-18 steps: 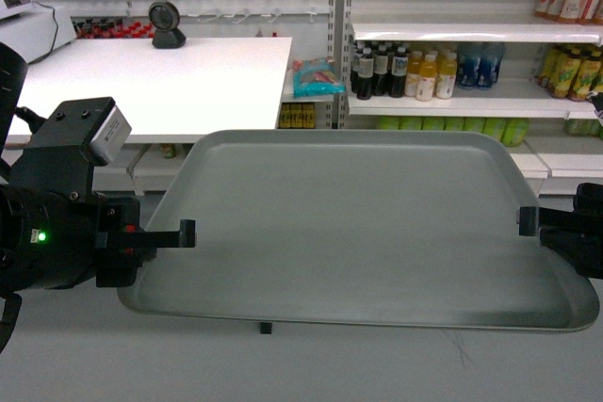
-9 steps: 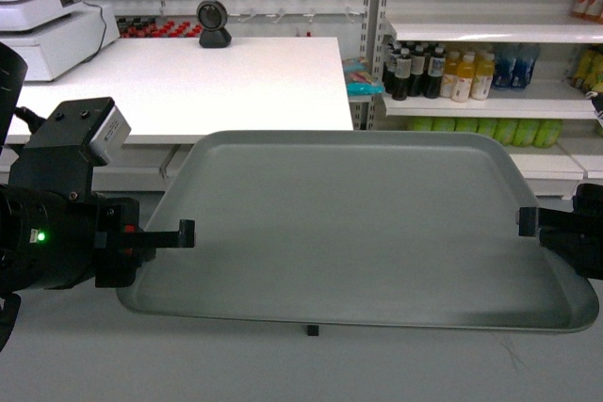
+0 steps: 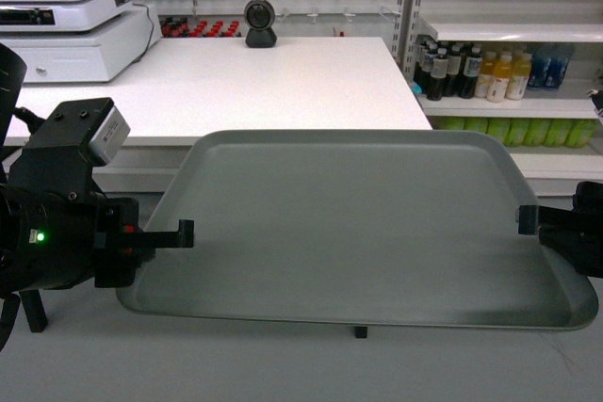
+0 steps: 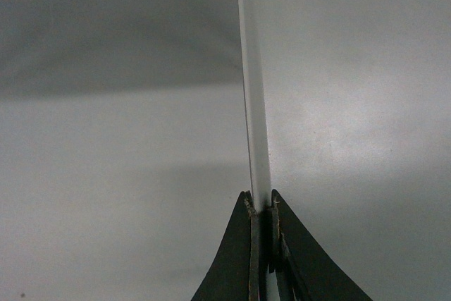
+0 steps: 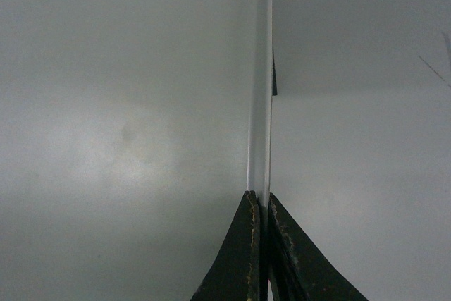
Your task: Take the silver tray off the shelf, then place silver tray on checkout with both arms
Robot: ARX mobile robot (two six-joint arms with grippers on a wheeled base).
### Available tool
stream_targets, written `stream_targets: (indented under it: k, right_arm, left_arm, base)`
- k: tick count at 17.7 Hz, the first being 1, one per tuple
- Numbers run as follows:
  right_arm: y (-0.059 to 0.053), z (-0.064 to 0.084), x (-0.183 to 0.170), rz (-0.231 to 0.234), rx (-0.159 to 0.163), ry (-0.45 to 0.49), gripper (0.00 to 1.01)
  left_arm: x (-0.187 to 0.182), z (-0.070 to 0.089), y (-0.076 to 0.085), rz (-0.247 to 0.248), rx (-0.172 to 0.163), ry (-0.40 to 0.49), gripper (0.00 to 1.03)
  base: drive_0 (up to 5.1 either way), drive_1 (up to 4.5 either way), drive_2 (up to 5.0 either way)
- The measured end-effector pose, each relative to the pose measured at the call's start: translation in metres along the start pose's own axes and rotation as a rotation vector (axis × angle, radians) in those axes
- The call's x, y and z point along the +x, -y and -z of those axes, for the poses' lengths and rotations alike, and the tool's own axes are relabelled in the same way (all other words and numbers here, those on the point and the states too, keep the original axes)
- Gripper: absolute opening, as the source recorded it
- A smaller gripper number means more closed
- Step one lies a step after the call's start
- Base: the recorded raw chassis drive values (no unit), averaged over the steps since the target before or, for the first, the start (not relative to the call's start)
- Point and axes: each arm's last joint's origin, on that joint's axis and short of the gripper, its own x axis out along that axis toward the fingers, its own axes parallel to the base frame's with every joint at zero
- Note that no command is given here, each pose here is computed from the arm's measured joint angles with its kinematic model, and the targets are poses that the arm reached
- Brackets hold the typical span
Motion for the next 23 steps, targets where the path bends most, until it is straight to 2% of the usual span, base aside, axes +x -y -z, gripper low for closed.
stream_targets:
  k: [8, 10, 12, 23]
  right_arm:
    - [0.0001, 0.0007, 0.0001, 0.001, 0.000, -0.007, 0.04]
    - [-0.0048, 0.0005, 0.0001, -0.016, -0.007, -0.001, 0.04]
    - [-0.0020, 0.0011, 0.0003, -0.002, 0.001, -0.009, 0.04]
    - [-0.0014, 0.0007, 0.0002, 0.000, 0.002, -0.005, 0.04]
  left_arm:
    - [0.0000, 0.0001, 0.0000, -0.002, 0.000, -0.001, 0.03]
    - [0.0001, -0.0002, -0.0037, -0.008, -0.006, -0.003, 0.03]
    - [0.0000, 0.0003, -0.0016, -0.005, 0.001, -0.005, 0.03]
    - [0.0000, 0.0001, -0.0002, -0.003, 0.004, 0.002, 0.03]
  base:
    - [-5.0, 2.47, 2.5]
    - [-5.0, 2.42, 2.4]
    - [-5.0, 2.42, 2.4]
    - [0.0, 4.25, -4.2]
